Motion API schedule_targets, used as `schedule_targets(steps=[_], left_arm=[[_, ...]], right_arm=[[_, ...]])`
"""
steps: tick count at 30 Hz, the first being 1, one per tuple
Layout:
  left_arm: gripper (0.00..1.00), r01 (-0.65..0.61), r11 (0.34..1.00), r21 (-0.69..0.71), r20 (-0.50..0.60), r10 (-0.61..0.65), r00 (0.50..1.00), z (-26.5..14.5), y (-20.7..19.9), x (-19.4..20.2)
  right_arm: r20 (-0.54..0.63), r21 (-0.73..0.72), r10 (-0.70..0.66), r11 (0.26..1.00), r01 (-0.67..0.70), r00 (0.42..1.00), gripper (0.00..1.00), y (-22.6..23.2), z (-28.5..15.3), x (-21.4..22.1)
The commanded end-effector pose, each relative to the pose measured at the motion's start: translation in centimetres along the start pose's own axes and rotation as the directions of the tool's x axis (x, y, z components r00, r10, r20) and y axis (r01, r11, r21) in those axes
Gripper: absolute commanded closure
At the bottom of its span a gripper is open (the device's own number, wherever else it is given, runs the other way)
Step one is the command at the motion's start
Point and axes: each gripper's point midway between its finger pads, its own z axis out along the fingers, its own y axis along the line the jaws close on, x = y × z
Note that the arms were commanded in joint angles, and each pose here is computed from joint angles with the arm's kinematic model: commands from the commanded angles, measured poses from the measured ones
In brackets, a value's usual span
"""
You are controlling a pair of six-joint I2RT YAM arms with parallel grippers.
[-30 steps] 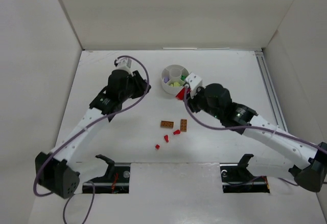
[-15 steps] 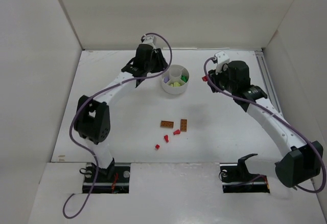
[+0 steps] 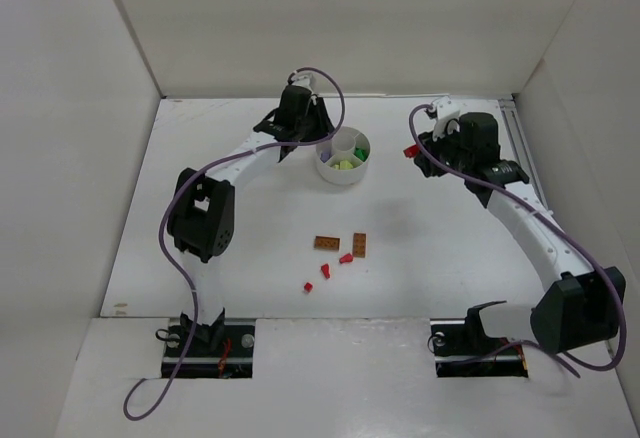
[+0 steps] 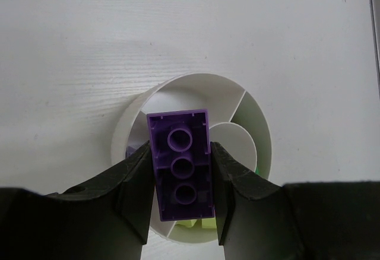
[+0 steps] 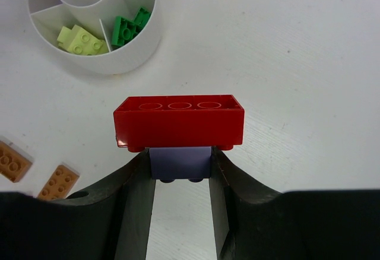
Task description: Sort the legos into containers by color
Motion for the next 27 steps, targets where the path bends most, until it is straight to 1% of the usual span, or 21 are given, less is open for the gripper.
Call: schedule_targets(steps=[1, 4, 6, 11, 15, 16, 17, 18, 19, 22, 25, 27], left_arm=[[0.94, 0.011, 0.999, 0.045, 0.046, -0.013, 0.999, -1.1, -1.6, -1.7], [0.85, 0.036, 0.999, 0.033, 0.005, -0.036, 0.999, -1.0, -1.1, -0.4], [0.78, 0.049, 0.999, 0.007, 0.011, -0.049, 0.999, -1.3, -0.7, -0.4], [0.69, 0.049, 0.999, 0.009, 0.013, -0.049, 0.999, -2.1, -0.7, -0.4], [0.68, 0.050, 0.999, -0.002, -0.003, -0.050, 0.999, -2.0, -0.4, 0.2], [0.66, 0.050, 0.999, -0.001, -0.001, -0.050, 0.999, -2.5, -0.5, 0.0], [0.63, 0.049, 0.999, 0.005, 0.008, -0.049, 0.999, -2.8, -0.8, -0.4], [0.56, 0.050, 0.999, 0.007, -0.006, -0.050, 0.999, -2.8, -0.6, 0.2], [0.52, 0.032, 0.999, 0.021, 0.001, -0.032, 0.999, -3.4, -1.3, 0.0], [0.43, 0.032, 0.999, 0.012, 0.007, -0.032, 0.999, -3.7, -1.1, 0.0], [0.43, 0.032, 0.999, 0.014, 0.010, -0.032, 0.999, -4.1, -1.2, 0.0], [0.43, 0.030, 0.999, 0.020, 0.035, -0.031, 0.999, -4.9, -1.6, -0.9]], right_arm=[[0.060, -0.018, -0.026, 0.999, 0.027, 0.998, 0.97, -0.2, -0.1, -2.4], [0.055, -0.041, -0.024, 0.999, 0.026, 0.998, 0.96, 0.1, 0.1, -2.2], [0.055, -0.041, -0.024, 0.999, 0.026, 0.998, 0.96, 0.1, 0.1, -2.2], [0.059, -0.061, -0.024, 0.998, 0.028, 0.998, 0.96, 0.4, 0.4, -2.2], [0.062, -0.080, -0.024, 0.996, 0.029, 0.998, 0.96, 0.8, 0.4, -2.2], [0.062, -0.080, -0.024, 0.996, 0.029, 0.998, 0.96, 0.8, 0.4, -2.2], [0.062, -0.080, -0.024, 0.996, 0.029, 0.998, 0.96, 0.8, 0.4, -2.2], [0.064, -0.092, -0.024, 0.995, 0.029, 0.998, 0.96, 1.0, 0.4, -2.3], [0.073, -0.091, -0.026, 0.995, 0.032, 0.997, 0.96, 0.9, 0.4, -2.5], [0.073, -0.090, -0.026, 0.995, 0.032, 0.997, 0.96, 0.9, 0.4, -2.5], [0.077, -0.113, -0.025, 0.993, 0.034, 0.997, 0.96, 1.3, 0.4, -2.5], [0.071, -0.123, -0.032, 0.992, 0.041, 0.997, 0.96, 1.5, 0.5, -2.2]])
